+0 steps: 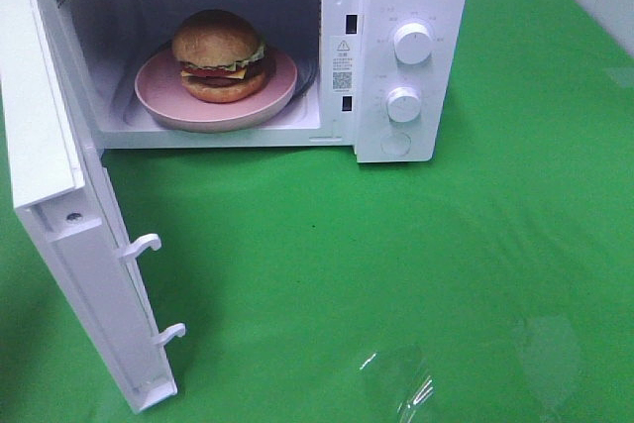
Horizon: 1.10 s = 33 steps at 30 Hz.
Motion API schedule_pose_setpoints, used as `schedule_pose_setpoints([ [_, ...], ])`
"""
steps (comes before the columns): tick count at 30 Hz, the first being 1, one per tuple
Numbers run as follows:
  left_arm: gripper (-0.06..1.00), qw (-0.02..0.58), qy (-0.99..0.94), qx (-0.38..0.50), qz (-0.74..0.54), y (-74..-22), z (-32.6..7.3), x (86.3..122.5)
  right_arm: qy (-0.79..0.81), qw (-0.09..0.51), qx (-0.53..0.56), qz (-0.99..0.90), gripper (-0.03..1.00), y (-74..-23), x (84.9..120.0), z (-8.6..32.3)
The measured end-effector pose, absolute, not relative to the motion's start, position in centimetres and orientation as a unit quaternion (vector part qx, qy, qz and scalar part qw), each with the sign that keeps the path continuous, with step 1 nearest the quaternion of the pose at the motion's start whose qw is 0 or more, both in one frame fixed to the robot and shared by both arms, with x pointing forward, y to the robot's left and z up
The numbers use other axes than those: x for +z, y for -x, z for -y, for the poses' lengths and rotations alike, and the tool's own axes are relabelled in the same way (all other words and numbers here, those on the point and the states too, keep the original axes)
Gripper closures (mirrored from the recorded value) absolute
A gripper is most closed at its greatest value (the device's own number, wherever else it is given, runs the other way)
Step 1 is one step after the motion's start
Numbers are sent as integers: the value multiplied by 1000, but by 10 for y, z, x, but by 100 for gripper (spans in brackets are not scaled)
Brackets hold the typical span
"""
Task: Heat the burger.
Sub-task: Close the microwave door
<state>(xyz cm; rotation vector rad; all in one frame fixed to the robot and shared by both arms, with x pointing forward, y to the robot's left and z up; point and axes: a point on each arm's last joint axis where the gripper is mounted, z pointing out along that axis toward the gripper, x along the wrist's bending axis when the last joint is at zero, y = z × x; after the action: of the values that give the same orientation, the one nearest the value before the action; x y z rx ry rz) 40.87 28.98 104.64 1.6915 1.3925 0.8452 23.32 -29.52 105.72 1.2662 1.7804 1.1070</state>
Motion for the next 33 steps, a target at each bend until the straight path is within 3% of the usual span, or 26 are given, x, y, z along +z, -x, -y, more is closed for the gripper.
schedule_pose_setpoints([
  [10, 94, 367, -677, 282, -572, -440, -288, 1016, -486, 339, 425, -684, 46, -233, 1057, 295],
  [26, 94, 361, -698, 215, -580, -481, -280, 1002, -486, 339, 425, -684, 46, -233, 1057, 295],
  [33, 94, 354, -738, 210, -535, -496, -247, 993, -486, 339, 425, -684, 46, -233, 1057, 295],
])
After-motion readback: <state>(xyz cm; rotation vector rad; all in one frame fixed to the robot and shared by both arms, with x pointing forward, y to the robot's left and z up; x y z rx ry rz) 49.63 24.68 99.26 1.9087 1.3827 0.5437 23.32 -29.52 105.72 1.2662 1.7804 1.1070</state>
